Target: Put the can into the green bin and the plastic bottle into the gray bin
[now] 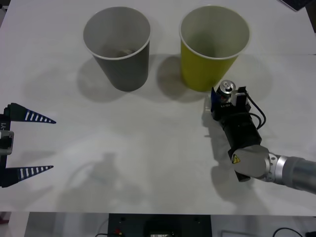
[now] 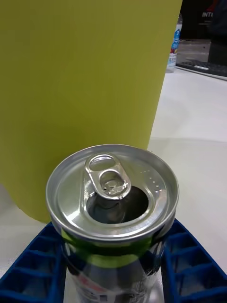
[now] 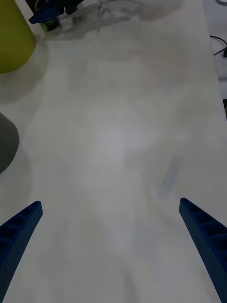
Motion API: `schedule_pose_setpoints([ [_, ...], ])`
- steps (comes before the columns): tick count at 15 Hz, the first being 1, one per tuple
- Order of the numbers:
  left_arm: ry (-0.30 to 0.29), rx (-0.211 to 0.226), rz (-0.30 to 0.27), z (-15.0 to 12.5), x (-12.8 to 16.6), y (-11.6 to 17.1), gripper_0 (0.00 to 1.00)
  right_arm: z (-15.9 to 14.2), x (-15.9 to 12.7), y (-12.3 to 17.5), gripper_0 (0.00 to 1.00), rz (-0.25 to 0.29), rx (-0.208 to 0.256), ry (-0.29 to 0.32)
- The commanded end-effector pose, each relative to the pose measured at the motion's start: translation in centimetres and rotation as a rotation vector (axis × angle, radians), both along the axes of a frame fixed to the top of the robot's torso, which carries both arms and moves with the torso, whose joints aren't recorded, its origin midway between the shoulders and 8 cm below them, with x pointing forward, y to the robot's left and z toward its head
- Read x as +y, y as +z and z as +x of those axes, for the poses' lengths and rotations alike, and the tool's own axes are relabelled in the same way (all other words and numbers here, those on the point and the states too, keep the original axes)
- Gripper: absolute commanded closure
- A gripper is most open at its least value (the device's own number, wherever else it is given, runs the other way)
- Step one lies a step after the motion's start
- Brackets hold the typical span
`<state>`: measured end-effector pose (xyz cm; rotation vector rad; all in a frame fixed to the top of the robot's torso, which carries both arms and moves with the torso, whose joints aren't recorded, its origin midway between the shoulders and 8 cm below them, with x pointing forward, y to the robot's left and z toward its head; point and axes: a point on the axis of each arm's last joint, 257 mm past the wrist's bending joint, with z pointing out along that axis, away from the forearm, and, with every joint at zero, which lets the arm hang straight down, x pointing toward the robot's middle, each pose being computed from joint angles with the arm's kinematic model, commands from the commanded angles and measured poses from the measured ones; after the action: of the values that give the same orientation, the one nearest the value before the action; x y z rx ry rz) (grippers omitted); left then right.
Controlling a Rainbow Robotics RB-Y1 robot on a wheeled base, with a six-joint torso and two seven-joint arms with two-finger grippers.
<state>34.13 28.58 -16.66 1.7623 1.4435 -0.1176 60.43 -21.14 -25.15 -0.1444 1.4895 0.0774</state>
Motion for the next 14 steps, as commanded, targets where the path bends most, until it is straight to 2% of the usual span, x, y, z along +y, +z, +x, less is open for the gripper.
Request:
schedule_pose_setpoints([
  [1,0.0,0.0,0.0,0.0,0.0,0.0,0.0,0.0,0.0,0.0,1.0,-0.01,-0.002,0.002],
  [5,0.0,0.0,0.0,0.0,0.0,0.0,0.0,-0.1,0.0,0.0,1.0,-0.033,-0.009,0.007],
  [8,0.0,0.0,0.0,0.0,0.0,0.0,0.0,-0.6,0.0,0.3,1.0,-0.048,-0.009,0.035],
  [12,0.0,0.0,0.0,0.0,0.0,0.0,0.0,-2.0,-0.1,0.8,1.0,-0.099,0.017,0.124],
  [14,0.0,0.0,0.0,0.0,0.0,0.0,0.0,-2.9,-0.1,1.2,1.0,-0.151,0.04,0.183],
])
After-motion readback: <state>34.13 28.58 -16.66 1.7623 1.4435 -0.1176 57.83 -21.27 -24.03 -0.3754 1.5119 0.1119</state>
